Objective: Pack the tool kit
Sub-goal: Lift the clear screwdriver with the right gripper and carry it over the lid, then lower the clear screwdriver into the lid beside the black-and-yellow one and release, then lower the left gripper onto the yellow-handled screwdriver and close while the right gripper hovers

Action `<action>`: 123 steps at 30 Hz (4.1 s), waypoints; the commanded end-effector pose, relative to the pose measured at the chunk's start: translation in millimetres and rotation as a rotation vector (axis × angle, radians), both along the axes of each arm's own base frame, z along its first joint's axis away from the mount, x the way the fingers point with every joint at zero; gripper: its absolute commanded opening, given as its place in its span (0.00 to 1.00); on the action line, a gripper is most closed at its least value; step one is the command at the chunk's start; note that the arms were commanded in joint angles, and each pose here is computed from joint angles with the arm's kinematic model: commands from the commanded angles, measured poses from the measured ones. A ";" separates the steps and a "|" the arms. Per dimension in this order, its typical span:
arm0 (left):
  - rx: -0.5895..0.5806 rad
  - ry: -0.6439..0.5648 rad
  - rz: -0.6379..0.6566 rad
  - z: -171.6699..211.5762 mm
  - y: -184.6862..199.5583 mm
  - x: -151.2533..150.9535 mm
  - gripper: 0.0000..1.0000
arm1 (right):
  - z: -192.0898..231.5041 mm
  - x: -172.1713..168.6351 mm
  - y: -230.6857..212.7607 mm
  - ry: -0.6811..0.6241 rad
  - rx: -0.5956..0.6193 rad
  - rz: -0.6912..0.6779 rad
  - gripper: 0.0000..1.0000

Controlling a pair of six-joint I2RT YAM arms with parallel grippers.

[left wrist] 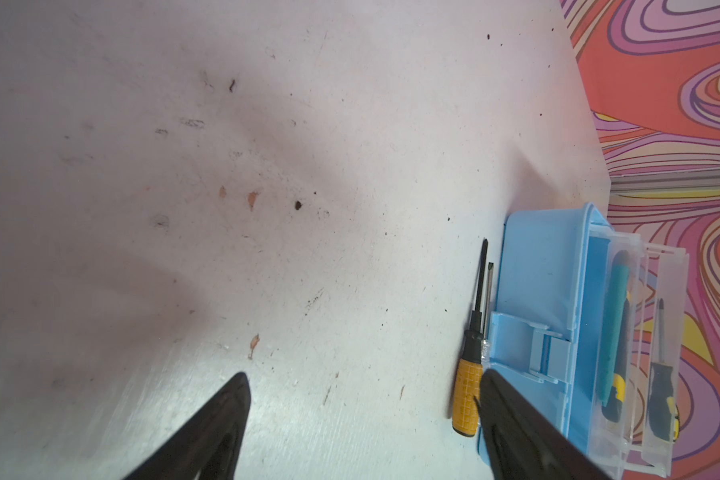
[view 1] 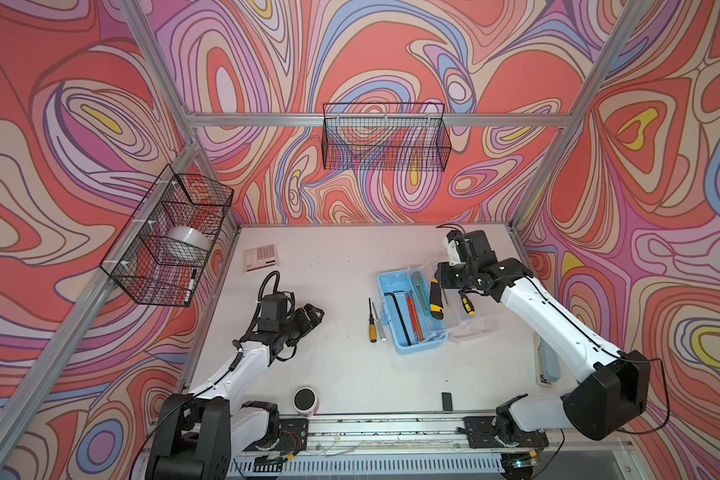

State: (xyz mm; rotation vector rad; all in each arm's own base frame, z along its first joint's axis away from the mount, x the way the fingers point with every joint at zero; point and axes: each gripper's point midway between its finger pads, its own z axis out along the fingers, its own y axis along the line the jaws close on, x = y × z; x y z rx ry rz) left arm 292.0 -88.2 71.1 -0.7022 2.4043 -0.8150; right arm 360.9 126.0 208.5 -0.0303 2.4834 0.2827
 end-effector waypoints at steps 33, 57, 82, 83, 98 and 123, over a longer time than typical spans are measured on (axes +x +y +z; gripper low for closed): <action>0.049 -0.098 -0.106 36.5 -29.7 23.5 0.87 | -44.4 12.8 -43.7 0.038 -0.128 -0.099 0.43; 0.307 -0.079 -0.331 30.0 -104.4 8.2 0.88 | 50.6 -33.0 27.0 -0.170 0.117 0.046 0.62; 0.597 0.060 -0.399 -26.9 -155.9 -2.7 0.57 | 28.0 -42.6 24.8 -0.180 0.083 0.046 0.59; 0.594 0.063 -0.400 -28.0 -157.9 -2.8 0.57 | 27.4 -42.7 23.8 -0.180 0.080 0.044 0.59; 0.598 0.098 -0.416 -42.6 -173.1 -2.5 0.51 | 20.6 -42.7 18.9 -0.186 0.037 0.050 0.59; 0.669 0.156 -0.432 -57.7 -168.4 -3.3 0.35 | 9.7 -33.2 22.0 -0.157 0.011 0.047 0.59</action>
